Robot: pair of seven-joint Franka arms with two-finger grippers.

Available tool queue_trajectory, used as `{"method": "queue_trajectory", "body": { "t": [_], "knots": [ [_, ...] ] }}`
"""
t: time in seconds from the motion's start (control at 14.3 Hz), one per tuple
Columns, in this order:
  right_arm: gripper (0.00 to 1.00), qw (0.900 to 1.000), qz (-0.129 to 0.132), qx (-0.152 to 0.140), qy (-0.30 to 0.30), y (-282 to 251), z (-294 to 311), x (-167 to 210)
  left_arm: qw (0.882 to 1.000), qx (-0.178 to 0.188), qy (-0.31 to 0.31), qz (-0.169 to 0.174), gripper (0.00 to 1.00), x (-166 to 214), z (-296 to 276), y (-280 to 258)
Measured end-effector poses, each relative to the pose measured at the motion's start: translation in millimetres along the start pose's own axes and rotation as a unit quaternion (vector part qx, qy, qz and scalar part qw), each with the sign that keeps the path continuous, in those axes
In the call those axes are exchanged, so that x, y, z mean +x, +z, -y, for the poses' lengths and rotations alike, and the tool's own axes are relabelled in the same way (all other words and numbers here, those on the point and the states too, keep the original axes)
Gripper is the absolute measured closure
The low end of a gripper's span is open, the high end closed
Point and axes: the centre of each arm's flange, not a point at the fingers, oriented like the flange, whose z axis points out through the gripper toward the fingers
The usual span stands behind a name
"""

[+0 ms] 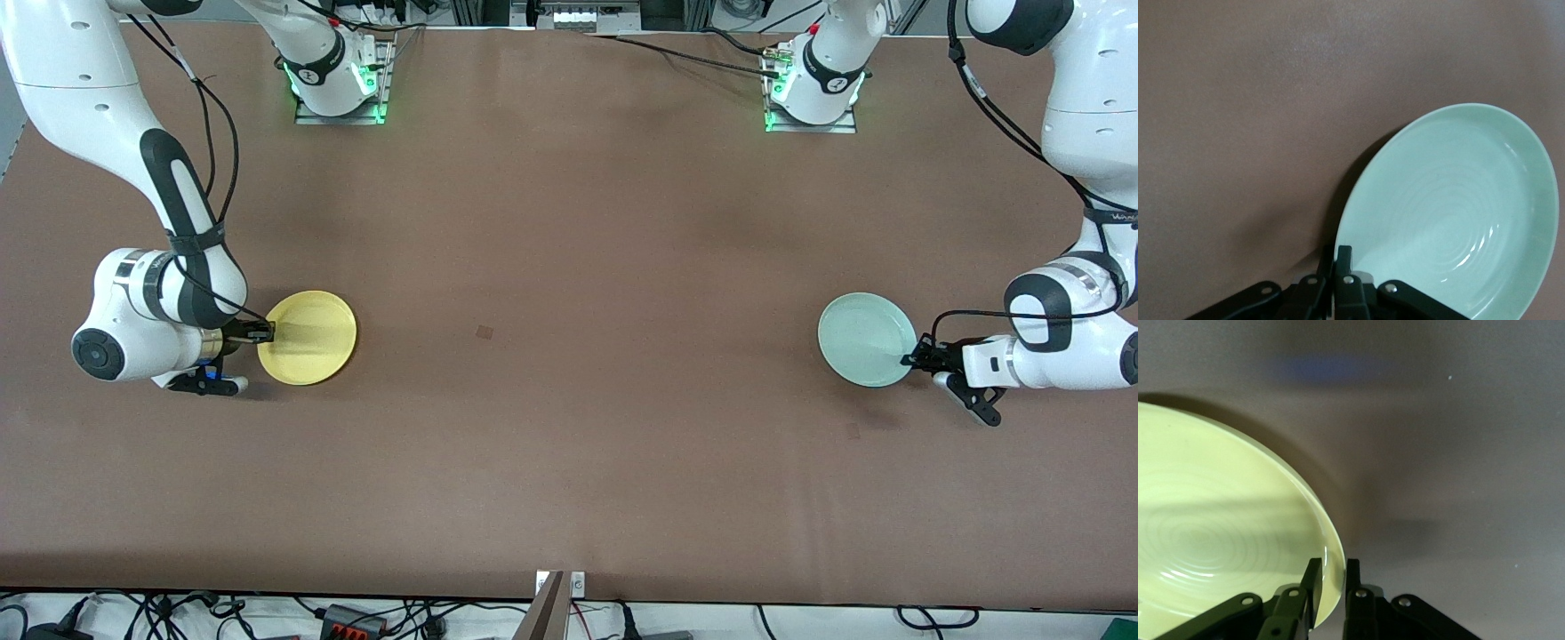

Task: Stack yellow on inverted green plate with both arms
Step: 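Close the right gripper on the yellow rim while the left gripper grips the green rim, then lift and flip the green plate with the left gripper toward the table middle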

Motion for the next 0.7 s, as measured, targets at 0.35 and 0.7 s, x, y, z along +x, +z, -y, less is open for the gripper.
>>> {"method": "queue_trajectory", "body": {
  "t": [0.35,0.7],
  "knots": [
    [0.95,1.000,-0.003,0.001,-0.002,-5,1,1,0.999,0.031,0.000,-0.013,0.97,25,-13,-39],
    [0.98,1.000,-0.003,0.003,-0.006,-5,1,1,0.992,0.128,0.007,-0.012,0.97,73,-72,-144]
  ]
}}
